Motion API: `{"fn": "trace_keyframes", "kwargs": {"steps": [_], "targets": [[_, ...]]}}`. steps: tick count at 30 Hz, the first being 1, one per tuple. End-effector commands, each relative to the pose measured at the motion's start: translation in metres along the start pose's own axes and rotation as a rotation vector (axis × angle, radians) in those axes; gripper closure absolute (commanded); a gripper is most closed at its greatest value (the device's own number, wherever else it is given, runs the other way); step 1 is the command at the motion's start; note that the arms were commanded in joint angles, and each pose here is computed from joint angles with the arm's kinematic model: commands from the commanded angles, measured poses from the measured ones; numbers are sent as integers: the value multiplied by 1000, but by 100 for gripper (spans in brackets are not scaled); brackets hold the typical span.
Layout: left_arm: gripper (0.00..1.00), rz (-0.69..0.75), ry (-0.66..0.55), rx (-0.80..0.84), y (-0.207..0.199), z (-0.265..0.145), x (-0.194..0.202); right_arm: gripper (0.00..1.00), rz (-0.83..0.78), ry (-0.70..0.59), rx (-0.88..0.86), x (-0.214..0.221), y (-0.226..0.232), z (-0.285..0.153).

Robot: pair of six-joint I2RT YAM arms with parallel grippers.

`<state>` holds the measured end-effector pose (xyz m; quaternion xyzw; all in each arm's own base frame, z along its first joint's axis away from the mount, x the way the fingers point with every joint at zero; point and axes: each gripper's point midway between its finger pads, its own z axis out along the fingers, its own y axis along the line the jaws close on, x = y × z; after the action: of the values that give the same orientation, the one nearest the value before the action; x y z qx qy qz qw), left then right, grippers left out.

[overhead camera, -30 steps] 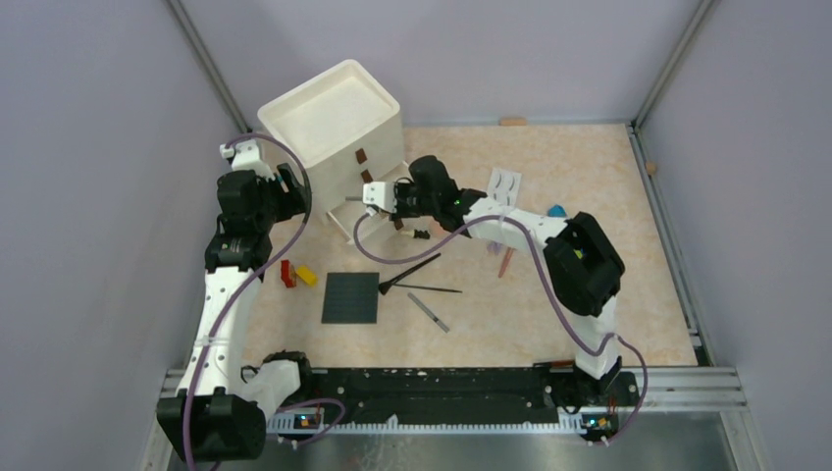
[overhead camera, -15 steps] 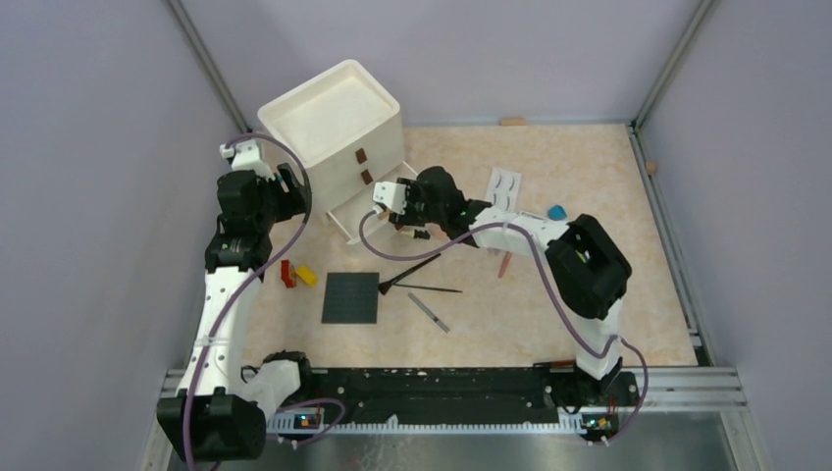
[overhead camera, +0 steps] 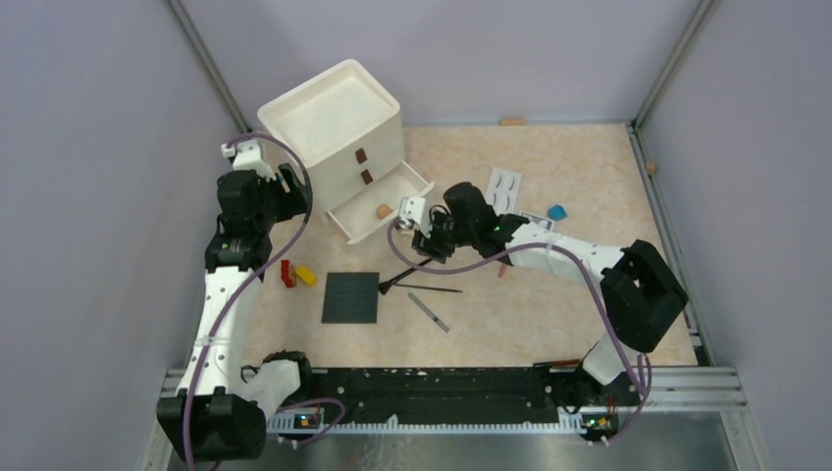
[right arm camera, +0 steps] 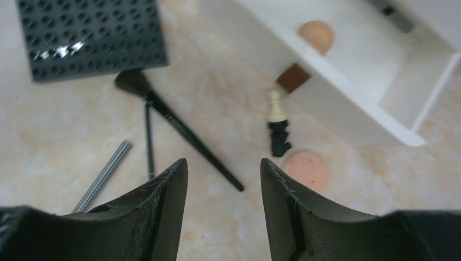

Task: Organize the makeup
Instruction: Pick up the makeup brush from the center of the board.

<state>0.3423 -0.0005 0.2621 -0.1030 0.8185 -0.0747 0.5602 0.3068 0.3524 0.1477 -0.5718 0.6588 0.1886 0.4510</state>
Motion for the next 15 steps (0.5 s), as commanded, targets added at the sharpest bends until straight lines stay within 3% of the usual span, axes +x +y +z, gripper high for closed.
{"fn": "trace_keyframes", "kwargs": {"steps": [1,3,6,10,15], "targets": [[25,0,-35,35,-6,1,-9,49,-86,21,-341,28,63,-6],[25,-1,-34,35,-6,1,-8,49,-158,9,-431,34,76,-4],[25,-1,-35,31,-5,1,-9,49,-201,24,-434,37,69,11],[25,0,-30,30,-5,3,-7,48,-299,103,-547,53,68,26],[25,2,-34,19,-3,2,-8,49,-302,201,-632,72,63,55]]}}
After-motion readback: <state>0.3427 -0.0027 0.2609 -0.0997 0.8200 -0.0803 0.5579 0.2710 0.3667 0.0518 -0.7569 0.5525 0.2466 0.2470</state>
